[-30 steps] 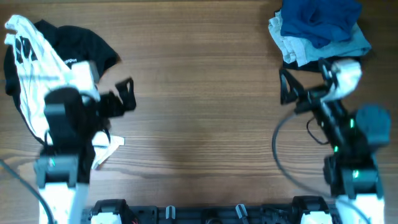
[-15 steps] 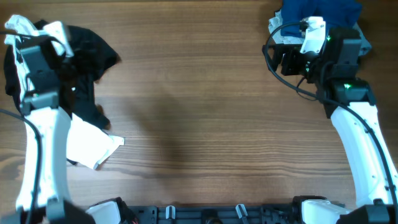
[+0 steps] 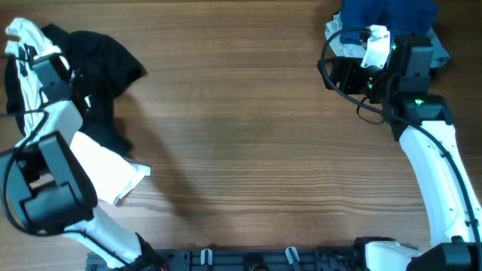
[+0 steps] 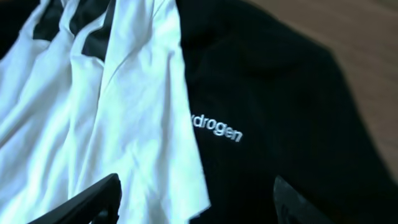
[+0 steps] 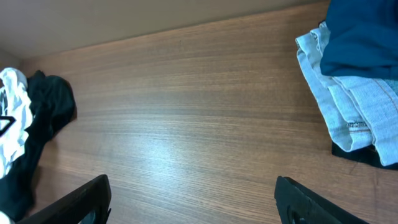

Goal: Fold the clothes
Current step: 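Reach the left gripper to the white T-shirt and grasp it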

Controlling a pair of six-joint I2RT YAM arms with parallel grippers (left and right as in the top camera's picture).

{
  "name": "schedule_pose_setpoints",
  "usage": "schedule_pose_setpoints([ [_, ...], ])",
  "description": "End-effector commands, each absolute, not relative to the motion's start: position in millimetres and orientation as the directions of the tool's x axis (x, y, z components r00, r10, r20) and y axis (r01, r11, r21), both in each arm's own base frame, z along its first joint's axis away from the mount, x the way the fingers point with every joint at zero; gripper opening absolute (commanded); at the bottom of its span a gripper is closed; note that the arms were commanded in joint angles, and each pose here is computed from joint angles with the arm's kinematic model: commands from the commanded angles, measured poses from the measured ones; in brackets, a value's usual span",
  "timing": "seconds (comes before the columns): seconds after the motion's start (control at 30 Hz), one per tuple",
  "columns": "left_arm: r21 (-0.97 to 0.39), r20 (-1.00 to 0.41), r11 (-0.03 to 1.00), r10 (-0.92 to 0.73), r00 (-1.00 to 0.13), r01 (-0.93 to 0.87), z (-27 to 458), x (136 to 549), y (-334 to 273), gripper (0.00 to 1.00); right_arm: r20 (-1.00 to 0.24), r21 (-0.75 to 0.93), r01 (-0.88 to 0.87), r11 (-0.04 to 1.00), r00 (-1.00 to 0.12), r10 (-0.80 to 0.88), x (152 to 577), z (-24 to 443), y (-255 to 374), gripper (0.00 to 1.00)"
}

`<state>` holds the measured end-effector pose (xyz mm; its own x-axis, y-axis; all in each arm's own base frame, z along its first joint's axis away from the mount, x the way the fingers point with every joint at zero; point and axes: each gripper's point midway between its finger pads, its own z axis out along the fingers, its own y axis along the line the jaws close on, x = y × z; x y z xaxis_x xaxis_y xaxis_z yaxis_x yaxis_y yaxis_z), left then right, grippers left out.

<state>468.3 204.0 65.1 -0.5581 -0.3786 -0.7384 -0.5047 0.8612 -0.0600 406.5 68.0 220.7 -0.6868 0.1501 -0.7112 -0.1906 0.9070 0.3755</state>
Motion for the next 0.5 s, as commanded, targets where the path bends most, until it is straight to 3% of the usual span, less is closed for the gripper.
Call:
schedule_pose_setpoints([
  [0.0,-0.001,-0.745,0.852,-0.350,-0.569,-0.523,53,472,216,0.77,-0.707,0.384,-0.184,0.905,-0.689,0.159,409,225,70,0.86],
  [0.1,0.000,-0.725,0.854,-0.358,-0.588,-0.520,41,469,214,0.70,-0.706,0.386,-0.182,0.904,-0.690,0.163,409,225,70,0.86],
  [0.47,0.011,-0.677,0.853,-0.378,-0.632,-0.522,7,464,213,0.69,-0.708,0.386,-0.183,0.904,-0.687,0.163,409,225,70,0.86],
])
